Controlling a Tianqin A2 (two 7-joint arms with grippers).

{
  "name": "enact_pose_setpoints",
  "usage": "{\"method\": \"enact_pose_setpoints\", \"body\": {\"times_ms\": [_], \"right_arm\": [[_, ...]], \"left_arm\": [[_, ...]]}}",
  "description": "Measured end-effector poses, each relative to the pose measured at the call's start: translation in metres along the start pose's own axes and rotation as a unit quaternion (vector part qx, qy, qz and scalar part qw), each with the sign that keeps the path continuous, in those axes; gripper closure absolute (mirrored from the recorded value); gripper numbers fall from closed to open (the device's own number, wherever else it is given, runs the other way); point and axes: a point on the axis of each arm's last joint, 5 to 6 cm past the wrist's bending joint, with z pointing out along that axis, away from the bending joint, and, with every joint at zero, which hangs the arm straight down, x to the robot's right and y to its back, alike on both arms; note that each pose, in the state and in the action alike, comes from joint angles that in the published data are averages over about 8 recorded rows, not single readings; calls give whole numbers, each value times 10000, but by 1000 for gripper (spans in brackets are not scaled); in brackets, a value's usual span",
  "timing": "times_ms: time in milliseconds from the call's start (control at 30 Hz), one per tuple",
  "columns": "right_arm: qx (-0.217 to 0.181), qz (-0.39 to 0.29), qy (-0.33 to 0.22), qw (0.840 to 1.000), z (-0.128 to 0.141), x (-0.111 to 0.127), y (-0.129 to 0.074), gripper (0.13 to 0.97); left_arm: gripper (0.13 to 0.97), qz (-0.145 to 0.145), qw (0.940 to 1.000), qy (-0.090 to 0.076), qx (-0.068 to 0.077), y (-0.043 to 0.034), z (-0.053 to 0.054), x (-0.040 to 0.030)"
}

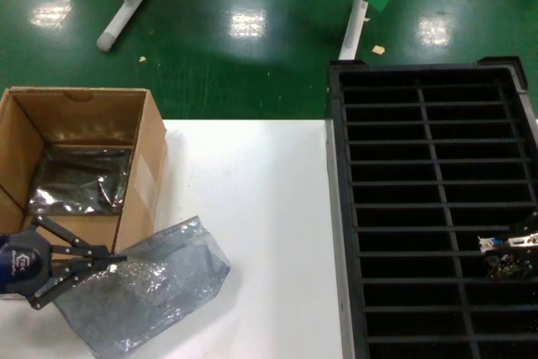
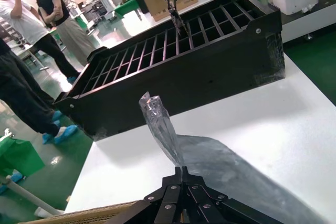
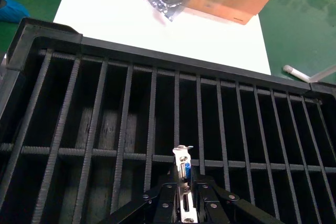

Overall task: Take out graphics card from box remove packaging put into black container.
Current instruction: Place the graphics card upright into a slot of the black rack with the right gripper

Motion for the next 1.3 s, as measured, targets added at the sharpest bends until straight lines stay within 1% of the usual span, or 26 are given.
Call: {"method": "enact_pose_setpoints", "body": {"times_ms": [267,567,833,967,1233,1267,1300], "right_arm": [[0,-11,64,10000,-11,4,4,916],[-4,18,103,9999,-25,12,10,888],[-1,72,124,9999,-49,22,15,790],[-9,91,146,9999,-74,33,15,790],[-12,134,207,9997,-126,62,-1,620],[-12,139,213,9997,-129,64,-2,620],[-13,143,219,9997,-133,66,-2,593]], "left_arm": [[955,-1,10000,14,2,1,18,-2],[955,3,10000,36,28,-5,56,-20],[955,9,10000,54,50,-10,90,-36],[955,16,10000,55,60,-14,100,-46],[955,29,10000,40,66,-19,103,-63],[955,30,10000,38,68,-19,103,-63],[955,30,10000,36,71,-20,105,-64]]}}
